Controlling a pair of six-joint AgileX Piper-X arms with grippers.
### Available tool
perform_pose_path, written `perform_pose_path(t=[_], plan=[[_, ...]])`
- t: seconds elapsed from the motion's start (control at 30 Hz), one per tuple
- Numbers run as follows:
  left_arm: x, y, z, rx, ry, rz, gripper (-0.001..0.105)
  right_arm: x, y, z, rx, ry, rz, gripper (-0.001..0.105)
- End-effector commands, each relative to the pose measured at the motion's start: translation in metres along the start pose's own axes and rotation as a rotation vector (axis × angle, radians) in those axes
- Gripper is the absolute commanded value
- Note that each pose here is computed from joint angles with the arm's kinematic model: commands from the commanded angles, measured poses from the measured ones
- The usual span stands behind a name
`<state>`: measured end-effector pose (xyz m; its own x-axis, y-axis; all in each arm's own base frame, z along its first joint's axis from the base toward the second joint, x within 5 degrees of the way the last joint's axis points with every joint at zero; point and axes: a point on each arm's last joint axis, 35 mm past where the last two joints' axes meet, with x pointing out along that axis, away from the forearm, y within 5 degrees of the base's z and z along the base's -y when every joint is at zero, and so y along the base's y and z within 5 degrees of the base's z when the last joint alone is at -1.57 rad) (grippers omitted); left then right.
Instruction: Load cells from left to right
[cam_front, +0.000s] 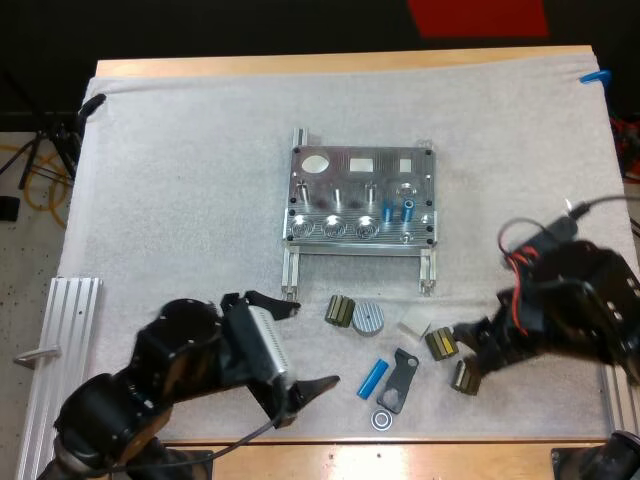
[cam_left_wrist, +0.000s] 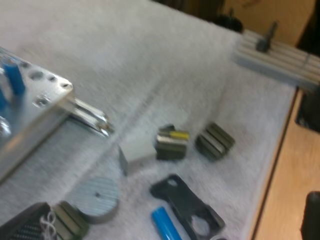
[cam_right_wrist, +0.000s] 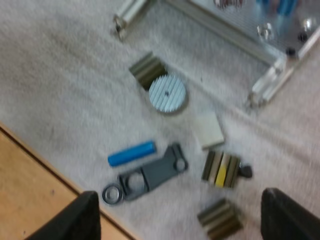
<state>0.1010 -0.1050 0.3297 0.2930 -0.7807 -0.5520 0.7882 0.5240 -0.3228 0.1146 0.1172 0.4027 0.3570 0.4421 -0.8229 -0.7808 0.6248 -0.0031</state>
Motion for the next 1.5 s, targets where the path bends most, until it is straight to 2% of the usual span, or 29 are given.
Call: perform_pose_path(t=[0.0,0.2,0.33,0.47,0.57,0.7,1.03,1.2,1.47], plan=[[0.006,-0.002,0.003,-0.019,0.010,0.030,0.097,0.002,0.001,-0.013,0.029,0.004,-0.002,0.064],[0.037,-0.003,0.003,-0.088,0.114,0.012,0.097,0.007,0.005,-0.047,0.073,0.017,0.035,0.064],[0.062,-0.001,0.000,-0.098,0.195,0.041,0.097,0.003,0.007,-0.055,0.075,-0.006,0.051,0.064],[0.098,-0.002,-0.011,-0.112,0.328,0.093,0.097,-0.001,0.007,-0.056,0.072,-0.034,0.054,0.064],[0.118,-0.007,-0.021,-0.111,0.402,0.146,0.088,-0.001,0.007,-0.056,0.072,-0.033,0.054,0.064],[0.145,-0.008,-0.034,-0.162,0.471,0.224,0.072,-0.001,0.007,-0.056,0.072,-0.033,0.054,0.064],[0.177,0.003,-0.051,-0.209,0.564,0.289,0.064,-0.001,0.007,-0.056,0.072,-0.033,0.054,0.064],[0.191,0.008,-0.059,-0.214,0.600,0.300,0.050,-0.001,0.007,-0.056,0.072,-0.033,0.054,0.064],[0.200,0.009,-0.063,-0.229,0.619,0.262,0.049,-0.001,0.007,-0.056,0.072,-0.033,0.054,0.064]])
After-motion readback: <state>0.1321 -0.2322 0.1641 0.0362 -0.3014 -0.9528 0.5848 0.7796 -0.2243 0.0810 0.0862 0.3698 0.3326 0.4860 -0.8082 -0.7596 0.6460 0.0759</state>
